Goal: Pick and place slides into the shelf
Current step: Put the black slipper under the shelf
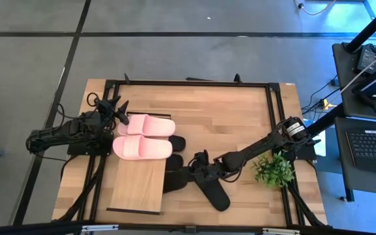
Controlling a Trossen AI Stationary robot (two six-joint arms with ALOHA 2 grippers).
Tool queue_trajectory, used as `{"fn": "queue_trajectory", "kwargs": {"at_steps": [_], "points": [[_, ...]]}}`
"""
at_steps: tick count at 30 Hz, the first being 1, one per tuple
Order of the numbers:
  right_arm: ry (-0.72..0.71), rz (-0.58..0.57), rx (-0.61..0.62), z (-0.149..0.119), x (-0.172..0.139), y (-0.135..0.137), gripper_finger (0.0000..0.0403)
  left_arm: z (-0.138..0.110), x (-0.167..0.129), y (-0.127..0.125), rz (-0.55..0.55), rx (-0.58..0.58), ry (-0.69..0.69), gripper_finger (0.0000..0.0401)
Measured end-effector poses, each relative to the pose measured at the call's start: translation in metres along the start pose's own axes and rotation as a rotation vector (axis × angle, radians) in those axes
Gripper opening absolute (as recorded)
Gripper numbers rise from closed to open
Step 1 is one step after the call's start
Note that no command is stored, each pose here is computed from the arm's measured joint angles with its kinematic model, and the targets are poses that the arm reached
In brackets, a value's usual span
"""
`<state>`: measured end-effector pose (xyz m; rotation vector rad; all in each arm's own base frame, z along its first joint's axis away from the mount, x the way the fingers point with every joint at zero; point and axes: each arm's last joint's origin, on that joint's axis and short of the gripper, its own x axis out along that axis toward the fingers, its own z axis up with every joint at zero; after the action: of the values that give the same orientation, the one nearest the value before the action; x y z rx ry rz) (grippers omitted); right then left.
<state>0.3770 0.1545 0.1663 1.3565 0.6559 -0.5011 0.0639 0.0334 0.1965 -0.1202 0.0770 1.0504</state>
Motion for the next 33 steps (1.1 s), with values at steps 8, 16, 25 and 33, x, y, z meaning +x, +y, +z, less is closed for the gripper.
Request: {"fn": "queue_trajectory", "kwargs": {"at_steps": [8,16,25,33], "points": [[0.066,-0.005,-0.056,-0.001,-0.001,0.000,0.0147,0.000,0.000,0.000,0.000,0.000,0.000,0.0217],[0.044,0.111,-0.646,0.000,-0.016,0.021,0.0153,0.000,0.000,0.000,0.000,0.000,0.000,0.0217],[-0.038,0.217,-1.304,-0.005,-0.028,0.052,0.0154,0.000,0.000,0.000,0.000,0.000,0.000,0.0217],[-0.086,0.121,-1.703,-0.009,-0.005,0.038,0.0154,0.000,0.000,0.000,0.000,0.001,0.000,0.0217]]}}
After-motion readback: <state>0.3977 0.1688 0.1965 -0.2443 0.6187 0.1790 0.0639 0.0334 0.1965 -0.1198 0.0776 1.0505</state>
